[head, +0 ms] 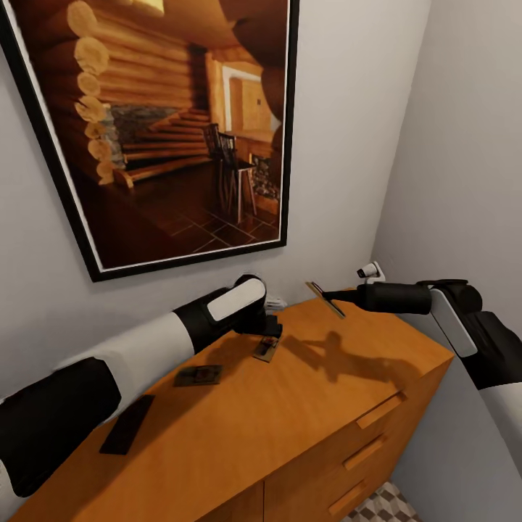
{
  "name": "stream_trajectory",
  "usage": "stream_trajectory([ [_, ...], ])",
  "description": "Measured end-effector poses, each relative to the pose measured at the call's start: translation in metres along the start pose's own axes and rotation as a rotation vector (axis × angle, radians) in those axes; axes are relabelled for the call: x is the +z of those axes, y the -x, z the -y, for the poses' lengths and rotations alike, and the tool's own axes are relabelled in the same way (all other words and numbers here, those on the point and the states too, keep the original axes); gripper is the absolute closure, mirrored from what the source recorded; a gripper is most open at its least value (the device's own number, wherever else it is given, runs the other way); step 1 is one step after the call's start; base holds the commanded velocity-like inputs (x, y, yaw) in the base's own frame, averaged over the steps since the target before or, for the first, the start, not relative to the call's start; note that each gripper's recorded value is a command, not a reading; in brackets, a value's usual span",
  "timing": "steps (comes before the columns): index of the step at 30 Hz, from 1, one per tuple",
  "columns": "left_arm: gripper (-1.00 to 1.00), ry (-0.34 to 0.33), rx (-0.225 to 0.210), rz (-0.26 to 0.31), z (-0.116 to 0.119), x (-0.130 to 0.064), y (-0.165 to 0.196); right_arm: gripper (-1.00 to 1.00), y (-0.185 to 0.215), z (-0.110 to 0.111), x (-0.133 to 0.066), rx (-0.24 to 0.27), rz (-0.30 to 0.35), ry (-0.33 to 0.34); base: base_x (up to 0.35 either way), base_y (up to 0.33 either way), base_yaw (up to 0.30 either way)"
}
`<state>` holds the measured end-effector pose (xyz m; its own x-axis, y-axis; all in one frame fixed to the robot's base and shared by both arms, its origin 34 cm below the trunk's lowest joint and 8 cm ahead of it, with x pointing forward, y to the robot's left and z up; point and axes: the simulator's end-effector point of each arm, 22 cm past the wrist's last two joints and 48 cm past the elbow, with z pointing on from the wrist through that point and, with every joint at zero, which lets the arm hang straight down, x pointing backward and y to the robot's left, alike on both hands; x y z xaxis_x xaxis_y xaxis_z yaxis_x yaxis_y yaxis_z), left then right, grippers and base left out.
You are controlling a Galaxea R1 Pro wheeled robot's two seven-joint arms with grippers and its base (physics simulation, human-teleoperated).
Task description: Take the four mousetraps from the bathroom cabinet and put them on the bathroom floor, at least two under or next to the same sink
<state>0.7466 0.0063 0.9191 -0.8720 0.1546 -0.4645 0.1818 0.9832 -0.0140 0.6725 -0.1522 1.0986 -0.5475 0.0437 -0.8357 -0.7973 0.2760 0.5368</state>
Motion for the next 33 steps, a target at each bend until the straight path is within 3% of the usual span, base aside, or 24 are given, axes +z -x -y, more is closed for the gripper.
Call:
stream_trajectory([
  [5,-1.0,-0.042,0.007,0.032,0.009,0.009,0.002,1.0,0.0,0.0,0.0,0.001,0.001,0.0,0.0,0.0,0.0],
  [33,-1.0,-0.05,0.004,0.019,0.011,0.02,-0.008,1.0,0.0,0.0,-0.001,0.001,0.002,0.001,0.0,0.0,0.0],
])
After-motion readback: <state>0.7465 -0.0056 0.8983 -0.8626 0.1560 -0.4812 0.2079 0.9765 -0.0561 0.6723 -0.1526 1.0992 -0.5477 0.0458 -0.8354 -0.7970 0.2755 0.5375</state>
